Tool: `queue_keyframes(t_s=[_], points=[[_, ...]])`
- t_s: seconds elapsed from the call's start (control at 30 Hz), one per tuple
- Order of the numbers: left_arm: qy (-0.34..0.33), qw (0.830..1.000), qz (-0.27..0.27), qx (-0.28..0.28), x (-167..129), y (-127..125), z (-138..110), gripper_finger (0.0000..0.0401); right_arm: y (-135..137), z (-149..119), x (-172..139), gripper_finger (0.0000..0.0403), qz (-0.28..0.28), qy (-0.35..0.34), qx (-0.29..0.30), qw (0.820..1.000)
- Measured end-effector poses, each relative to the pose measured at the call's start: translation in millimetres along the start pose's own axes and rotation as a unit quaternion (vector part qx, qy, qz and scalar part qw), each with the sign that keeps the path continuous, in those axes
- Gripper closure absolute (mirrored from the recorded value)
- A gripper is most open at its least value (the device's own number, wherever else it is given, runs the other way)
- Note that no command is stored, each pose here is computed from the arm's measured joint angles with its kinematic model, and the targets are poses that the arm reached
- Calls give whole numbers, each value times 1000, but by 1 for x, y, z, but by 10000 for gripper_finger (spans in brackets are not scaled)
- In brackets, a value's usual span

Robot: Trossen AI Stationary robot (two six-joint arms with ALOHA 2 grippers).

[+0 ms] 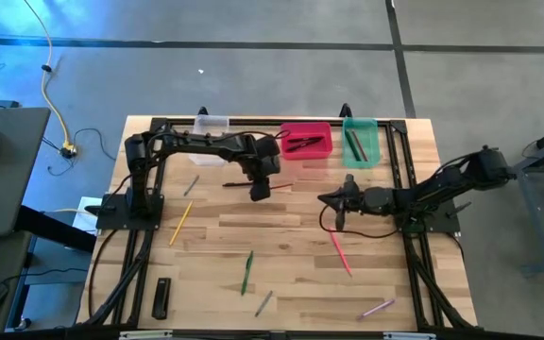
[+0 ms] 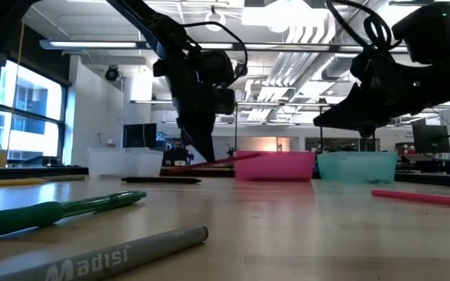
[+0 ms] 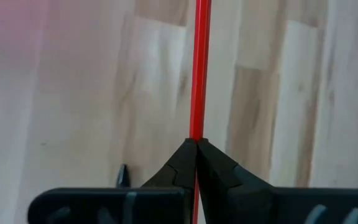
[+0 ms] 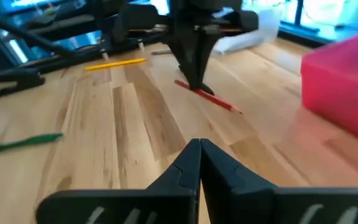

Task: Sort crayons/erasers/pens/pencils in bins
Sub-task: Put the red pencil into the blue bin

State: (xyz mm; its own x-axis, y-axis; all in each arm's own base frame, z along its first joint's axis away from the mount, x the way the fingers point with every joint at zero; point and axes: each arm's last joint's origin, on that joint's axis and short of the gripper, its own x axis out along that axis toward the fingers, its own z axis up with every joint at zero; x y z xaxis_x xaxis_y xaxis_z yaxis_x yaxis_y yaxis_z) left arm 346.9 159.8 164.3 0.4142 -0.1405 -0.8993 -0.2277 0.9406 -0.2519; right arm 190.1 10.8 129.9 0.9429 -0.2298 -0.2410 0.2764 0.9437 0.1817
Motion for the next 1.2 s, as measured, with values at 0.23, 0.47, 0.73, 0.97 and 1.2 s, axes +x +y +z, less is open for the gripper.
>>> queue_keyframes(t_s=[0.23, 0.47, 0.73, 0.97, 1.2], points=[[-29, 999, -32, 0, 0, -1, 5, 401, 0, -11, 11, 403, -14, -5, 93, 996], [-84, 995, -60, 8, 0, -8, 17, 401, -2, -20, 18, 403, -37, -30, 138, 989], [-139, 988, -66, 7, 7, -14, 21, 401, -3, -24, 17, 403, -34, -34, 138, 989], [-212, 974, -82, 7, 18, -20, 17, 401, -10, -28, 1, 403, -27, -50, 143, 988], [-340, 934, -109, 29, 7, -40, 14, 401, -9, -24, 0, 402, -12, -67, 131, 989]])
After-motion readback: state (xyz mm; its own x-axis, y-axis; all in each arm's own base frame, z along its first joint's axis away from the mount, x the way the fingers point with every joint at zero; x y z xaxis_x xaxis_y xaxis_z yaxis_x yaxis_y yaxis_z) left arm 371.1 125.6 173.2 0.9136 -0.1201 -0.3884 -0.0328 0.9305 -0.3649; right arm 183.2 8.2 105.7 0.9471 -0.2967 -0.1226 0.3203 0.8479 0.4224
